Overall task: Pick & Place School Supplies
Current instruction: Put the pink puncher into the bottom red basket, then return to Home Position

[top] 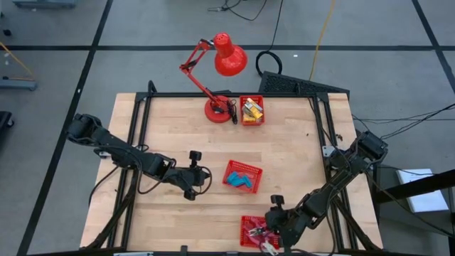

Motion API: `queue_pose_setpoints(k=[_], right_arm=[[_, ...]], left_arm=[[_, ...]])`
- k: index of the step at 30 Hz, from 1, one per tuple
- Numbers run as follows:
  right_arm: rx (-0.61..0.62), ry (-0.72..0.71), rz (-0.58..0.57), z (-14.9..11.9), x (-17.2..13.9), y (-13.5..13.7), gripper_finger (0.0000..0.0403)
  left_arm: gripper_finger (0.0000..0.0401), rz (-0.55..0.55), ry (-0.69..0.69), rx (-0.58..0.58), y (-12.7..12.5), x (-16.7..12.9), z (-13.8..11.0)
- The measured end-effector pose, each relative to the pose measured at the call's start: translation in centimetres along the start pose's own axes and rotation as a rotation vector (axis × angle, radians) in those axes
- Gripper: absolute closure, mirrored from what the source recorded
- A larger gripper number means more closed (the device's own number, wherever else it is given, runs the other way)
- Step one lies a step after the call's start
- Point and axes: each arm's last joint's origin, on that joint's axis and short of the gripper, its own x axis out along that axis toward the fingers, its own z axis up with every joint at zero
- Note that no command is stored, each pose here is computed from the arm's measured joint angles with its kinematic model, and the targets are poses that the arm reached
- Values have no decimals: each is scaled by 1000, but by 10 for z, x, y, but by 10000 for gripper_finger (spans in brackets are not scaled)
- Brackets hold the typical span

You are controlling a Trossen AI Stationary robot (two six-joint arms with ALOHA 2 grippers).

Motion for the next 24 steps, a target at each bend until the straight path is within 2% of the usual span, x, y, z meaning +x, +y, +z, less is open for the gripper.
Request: queue_pose_setpoints(k=[9, 17, 21, 24], right_arm=[[-72, 16, -11, 14, -12, 6, 218], [-94, 80, -64, 25, -26, 8, 209], [-116, 109, -153, 24, -31, 1, 209], [-147, 66, -243, 27, -41, -6, 211]], left_arm=[[380, 0, 0, 6, 0, 0, 0], [380, 0, 0, 7, 0, 0, 0], [380, -13, -1, 29, 0, 0, 0], [380, -71, -23, 70, -1, -3, 2]])
